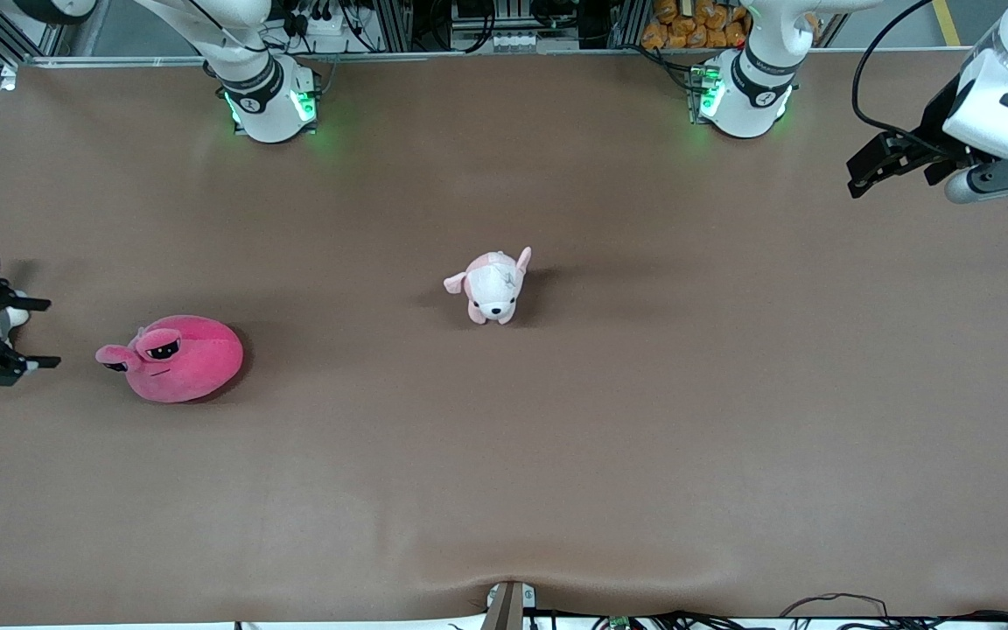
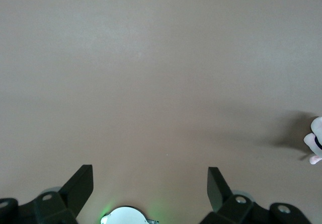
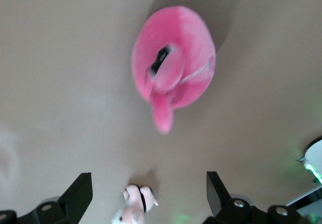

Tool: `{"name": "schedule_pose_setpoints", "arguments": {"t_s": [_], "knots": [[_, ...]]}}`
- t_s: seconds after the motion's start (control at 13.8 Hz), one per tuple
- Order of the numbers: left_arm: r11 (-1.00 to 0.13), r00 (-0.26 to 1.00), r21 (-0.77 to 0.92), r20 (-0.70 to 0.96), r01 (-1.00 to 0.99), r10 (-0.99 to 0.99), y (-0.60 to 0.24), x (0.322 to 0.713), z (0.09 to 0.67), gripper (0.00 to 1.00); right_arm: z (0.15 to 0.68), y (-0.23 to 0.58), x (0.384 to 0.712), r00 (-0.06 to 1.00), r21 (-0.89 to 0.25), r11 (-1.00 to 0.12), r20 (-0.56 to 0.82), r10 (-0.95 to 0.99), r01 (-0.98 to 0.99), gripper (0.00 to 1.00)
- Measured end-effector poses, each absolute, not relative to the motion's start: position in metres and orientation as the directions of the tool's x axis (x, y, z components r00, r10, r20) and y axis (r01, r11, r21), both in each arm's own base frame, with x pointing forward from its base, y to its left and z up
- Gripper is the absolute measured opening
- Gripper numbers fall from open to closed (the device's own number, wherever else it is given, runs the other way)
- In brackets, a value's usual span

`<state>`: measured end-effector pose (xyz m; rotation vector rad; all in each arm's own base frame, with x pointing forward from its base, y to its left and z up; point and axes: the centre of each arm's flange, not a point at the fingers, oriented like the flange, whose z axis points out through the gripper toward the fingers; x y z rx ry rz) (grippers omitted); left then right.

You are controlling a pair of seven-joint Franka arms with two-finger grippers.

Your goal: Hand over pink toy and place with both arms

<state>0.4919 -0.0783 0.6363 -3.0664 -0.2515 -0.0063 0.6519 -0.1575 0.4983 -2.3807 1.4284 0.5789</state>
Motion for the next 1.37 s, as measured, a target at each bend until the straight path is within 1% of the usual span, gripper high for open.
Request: {"name": "schedule_pose_setpoints", "arguments": {"t_s": [0.22,0.36,0.43,0.58,0.65,0.72,0.87,1.16,1.37], "knots": [[-0.987,0.989,-0.061,0.021,0.149,0.148,-0.076,0.491,0.641,1.0,0.585,-0.098,0.639,0.549,-0.092,-0.557,-0.36,-0.754,-0.825,1.0],[-0.99,0.992,-0.059,0.023,0.124,0.123,-0.072,0.491,0.643,1.0,0.625,-0.058,0.622,0.637,-0.086,-0.643,-0.289,-0.715,-0.761,1.0],[-0.993,0.994,-0.058,0.026,0.106,0.105,-0.069,0.492,0.645,1.0,0.641,-0.037,0.611,0.717,-0.079,-0.725,-0.257,-0.648,-0.684,1.0],[-0.996,0.997,-0.057,0.028,0.068,0.066,-0.066,0.492,0.648,1.0,0.675,-0.004,0.586,0.892,-0.042,-0.9,-0.162,-0.422,-0.433,1.0],[-0.997,0.998,-0.058,0.025,0.059,0.058,-0.066,0.492,0.648,1.0,0.69,0.002,0.575,0.94,-0.034,-0.945,-0.123,-0.318,-0.324,1.0],[-0.997,0.998,-0.058,0.023,0.057,0.056,-0.066,0.492,0.647,1.0,0.699,-0.001,0.568,0.964,-0.04,-0.966,-0.086,-0.253,-0.257,1.0],[-0.997,0.999,-0.059,0.02,0.049,0.048,-0.067,0.492,0.647,1.0,0.697,-0.016,0.56,0.977,-0.056,-0.976,-0.032,-0.208,-0.21,1.0],[-0.997,0.998,-0.059,0.018,0.055,0.054,-0.063,0.492,0.646,1.0,0.677,-0.027,0.525,0.991,-0.069,-0.989,-0.05,-0.126,-0.13,1.0],[-0.996,0.998,-0.059,0.013,0.069,0.068,-0.055,0.493,0.646,1.0,0.675,-0.031,0.517,0.992,-0.066,-0.99,-0.042,-0.121,-0.124,1.0]]}}
